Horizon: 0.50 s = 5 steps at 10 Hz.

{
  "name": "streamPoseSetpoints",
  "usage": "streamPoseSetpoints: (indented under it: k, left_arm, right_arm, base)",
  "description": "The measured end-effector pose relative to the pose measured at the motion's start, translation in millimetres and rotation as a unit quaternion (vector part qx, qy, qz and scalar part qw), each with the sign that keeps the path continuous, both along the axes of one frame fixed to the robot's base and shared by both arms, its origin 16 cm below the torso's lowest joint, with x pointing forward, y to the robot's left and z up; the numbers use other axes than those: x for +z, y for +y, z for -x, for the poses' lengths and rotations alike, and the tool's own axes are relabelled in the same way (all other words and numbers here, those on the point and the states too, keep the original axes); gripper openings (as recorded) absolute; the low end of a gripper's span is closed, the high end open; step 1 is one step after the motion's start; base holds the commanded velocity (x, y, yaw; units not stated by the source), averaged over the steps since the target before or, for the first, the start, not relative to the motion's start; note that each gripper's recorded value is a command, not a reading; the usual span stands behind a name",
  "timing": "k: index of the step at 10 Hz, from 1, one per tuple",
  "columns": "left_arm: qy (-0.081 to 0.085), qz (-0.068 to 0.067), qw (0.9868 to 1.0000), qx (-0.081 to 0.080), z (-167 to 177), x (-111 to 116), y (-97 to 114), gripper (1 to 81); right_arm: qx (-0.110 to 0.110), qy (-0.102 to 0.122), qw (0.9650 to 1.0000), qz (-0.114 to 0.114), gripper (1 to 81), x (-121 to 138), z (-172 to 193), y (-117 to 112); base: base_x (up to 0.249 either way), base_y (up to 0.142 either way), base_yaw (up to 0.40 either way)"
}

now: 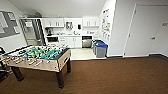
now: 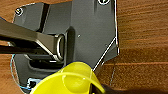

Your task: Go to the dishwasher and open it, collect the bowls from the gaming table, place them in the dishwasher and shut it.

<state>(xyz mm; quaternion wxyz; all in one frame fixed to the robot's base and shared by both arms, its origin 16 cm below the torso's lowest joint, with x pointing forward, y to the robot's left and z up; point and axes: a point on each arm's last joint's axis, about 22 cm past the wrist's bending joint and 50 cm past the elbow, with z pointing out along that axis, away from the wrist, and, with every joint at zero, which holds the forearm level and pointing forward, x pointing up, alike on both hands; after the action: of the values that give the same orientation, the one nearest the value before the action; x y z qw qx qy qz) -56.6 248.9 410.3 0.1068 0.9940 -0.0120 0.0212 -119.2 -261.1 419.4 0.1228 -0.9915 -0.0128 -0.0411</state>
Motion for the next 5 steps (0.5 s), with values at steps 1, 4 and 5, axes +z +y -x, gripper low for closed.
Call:
streamPoseSetpoints:
  k: [1, 4, 5]
  left_arm:
    - [-0.002, 0.001, 1.0000, 0.000, -2.4, 0.1, -0.8, 1.0]
    - [-0.003, 0.001, 1.0000, 0.000, -4.0, 0.1, -0.7, 1.0]
    - [-0.003, 0.001, 1.0000, 0.000, -4.1, 0.1, -0.8, 1.0]
  right_arm:
    - [0.000, -0.003, 1.0000, 0.000, 1.0, -0.2, -4.1, 0.0]
    - [0.000, 0.002, 1.0000, 0.000, 1.0, 0.1, 2.5, 0.0]
    - [0.000, 0.001, 1.0000, 0.000, 1.0, 0.1, 2.1, 0.0]
  base:
    - [0.133, 0.000, 0.000]
    - [0.136, 0.000, 0.000]
    - [0.137, 0.000, 0.000]
